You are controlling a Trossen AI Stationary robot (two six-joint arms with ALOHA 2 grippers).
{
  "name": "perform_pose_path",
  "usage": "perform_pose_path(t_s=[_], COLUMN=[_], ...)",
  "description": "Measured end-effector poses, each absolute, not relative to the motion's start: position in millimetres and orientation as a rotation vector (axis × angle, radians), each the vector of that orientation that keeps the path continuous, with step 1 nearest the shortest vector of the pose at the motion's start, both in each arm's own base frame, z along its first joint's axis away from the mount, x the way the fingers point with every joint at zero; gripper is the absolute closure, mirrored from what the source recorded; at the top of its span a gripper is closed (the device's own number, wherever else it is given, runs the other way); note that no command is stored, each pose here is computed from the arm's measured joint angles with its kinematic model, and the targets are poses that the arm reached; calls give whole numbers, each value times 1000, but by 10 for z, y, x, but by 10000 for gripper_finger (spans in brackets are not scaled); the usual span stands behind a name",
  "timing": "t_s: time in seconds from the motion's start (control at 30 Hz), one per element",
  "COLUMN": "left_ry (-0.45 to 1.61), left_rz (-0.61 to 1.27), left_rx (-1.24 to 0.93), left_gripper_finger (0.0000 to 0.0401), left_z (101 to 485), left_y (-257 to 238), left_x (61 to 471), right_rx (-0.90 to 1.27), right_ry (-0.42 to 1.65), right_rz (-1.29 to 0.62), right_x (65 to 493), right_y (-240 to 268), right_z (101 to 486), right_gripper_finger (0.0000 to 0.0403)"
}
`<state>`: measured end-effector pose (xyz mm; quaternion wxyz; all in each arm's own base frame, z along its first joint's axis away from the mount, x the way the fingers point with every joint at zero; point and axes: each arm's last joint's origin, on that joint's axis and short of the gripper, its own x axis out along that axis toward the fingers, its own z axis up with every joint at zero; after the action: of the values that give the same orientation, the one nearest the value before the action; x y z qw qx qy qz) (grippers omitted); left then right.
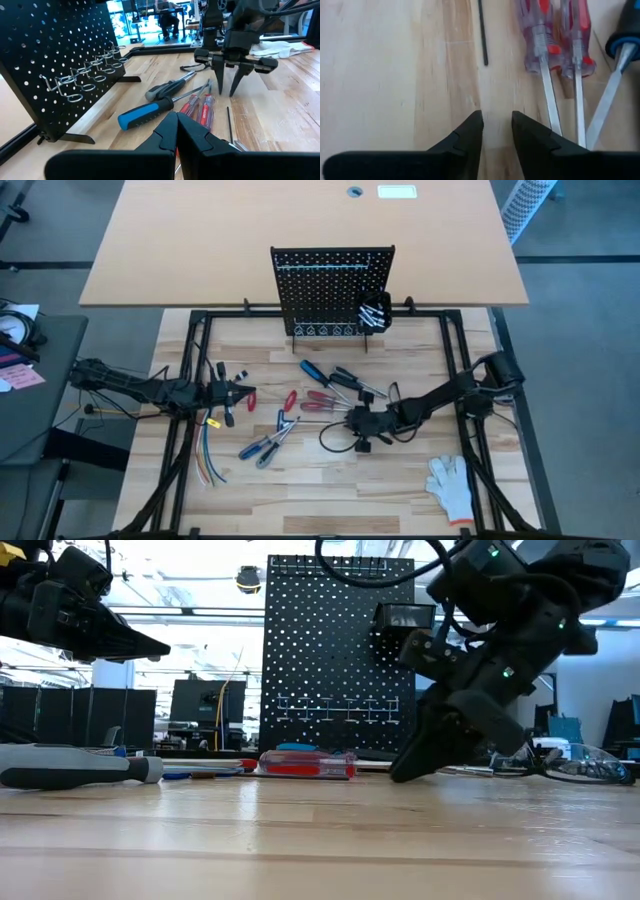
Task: Hang tools onto peg board
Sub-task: Hang the red screwdriver on the pegboard
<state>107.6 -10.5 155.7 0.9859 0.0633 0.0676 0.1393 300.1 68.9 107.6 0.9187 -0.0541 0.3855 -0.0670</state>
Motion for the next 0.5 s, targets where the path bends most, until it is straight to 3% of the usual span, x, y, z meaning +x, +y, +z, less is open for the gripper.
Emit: perform_pose_path(t_s=[0.2, 0.5], left_ry=[136, 135], left_rz=[280, 280], left_rx=[127, 127], left_gripper_finger=[401, 401], left_z=[1557, 1557], left_y=[-105, -105], left_x=[1076, 1076], right_rx=[-125, -65], right_ry=[747, 826], right_rz=[-157, -266], right_x=[2990, 2907], right_y=[702, 523], right_z=[1385, 1402], right_gripper_finger=[284, 207])
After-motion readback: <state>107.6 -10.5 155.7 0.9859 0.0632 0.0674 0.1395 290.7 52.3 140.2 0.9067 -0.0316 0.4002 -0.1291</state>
